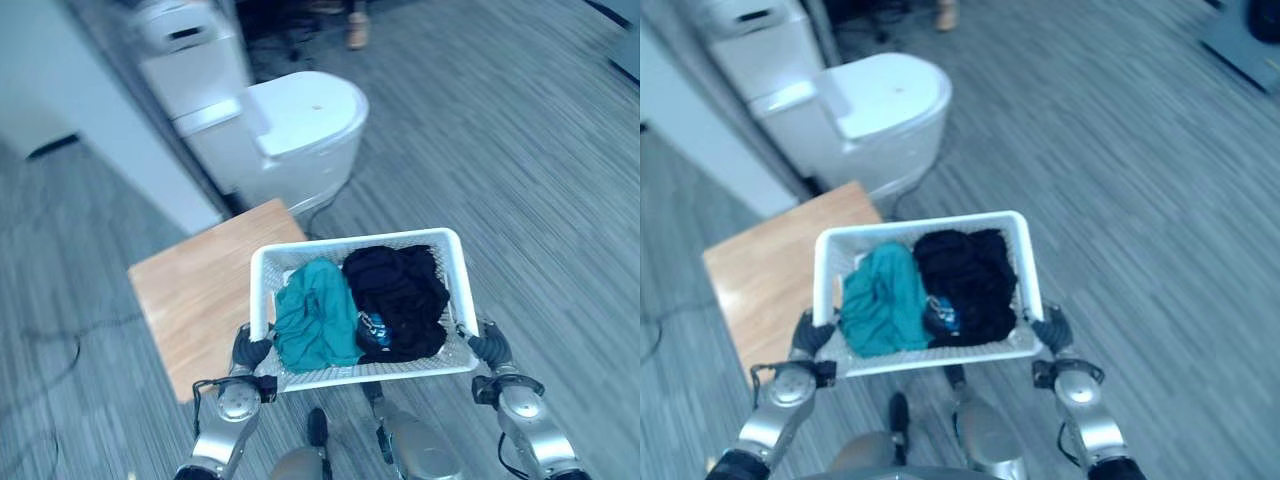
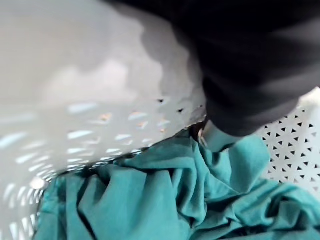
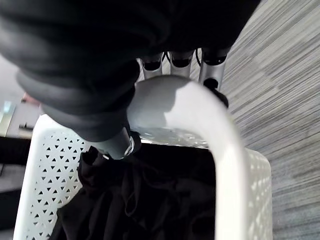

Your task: Grab the laundry basket,head to the washer,open it,put in the laundry and shut it.

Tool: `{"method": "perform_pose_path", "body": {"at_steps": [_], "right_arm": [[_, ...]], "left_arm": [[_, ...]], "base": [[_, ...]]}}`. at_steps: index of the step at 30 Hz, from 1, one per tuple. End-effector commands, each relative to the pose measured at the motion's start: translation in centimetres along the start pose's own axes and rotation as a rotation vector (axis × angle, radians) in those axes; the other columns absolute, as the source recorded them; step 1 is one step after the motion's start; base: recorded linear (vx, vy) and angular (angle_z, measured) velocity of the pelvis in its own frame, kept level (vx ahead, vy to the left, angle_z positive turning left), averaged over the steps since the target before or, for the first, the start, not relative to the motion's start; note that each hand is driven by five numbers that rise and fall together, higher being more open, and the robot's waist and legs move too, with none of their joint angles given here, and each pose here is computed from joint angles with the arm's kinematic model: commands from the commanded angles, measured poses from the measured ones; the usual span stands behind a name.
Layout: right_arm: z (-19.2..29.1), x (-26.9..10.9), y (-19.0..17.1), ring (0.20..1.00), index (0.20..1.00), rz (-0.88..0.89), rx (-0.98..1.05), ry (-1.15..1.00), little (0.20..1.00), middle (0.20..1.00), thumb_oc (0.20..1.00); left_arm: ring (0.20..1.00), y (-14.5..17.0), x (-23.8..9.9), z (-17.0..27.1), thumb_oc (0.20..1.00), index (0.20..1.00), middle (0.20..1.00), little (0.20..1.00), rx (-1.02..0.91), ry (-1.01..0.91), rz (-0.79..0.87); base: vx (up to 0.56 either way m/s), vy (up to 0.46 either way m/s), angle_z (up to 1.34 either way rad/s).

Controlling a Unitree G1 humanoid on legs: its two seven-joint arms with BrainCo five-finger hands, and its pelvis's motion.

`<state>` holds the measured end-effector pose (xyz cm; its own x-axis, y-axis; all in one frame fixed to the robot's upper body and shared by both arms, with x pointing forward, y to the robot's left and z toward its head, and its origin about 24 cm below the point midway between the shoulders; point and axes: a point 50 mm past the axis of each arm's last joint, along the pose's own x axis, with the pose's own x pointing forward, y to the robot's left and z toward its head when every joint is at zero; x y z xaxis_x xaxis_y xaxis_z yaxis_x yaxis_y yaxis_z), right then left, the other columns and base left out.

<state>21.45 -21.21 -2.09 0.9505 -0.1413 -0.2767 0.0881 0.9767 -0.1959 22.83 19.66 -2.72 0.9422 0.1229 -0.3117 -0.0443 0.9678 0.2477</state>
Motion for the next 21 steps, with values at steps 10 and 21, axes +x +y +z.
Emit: {"method": "perform_pose_path", "body": {"at_steps": [10,21], "right_arm": [[5.2,0.6,1.2,0.200,0.200,0.094,0.135,-0.269,0.200,0.200,0.200],[6.3,1.1,1.1,0.200,0.200,0.119,0.044,-0.300,0.200,0.200,0.200]], "left_arm": [[0.200,0.4,-0.3,2.9,0.200,0.200,0.200,0.200,-0.054,-0.190,-0.083],[0.200,-0.6,-1.5,1.4,0.200,0.200,0.200,0.200,-0.135,-0.135,-0.089]], "base": [[0.06,-0.149,-1.57],[0.18,-0.142,-0.80]]}}
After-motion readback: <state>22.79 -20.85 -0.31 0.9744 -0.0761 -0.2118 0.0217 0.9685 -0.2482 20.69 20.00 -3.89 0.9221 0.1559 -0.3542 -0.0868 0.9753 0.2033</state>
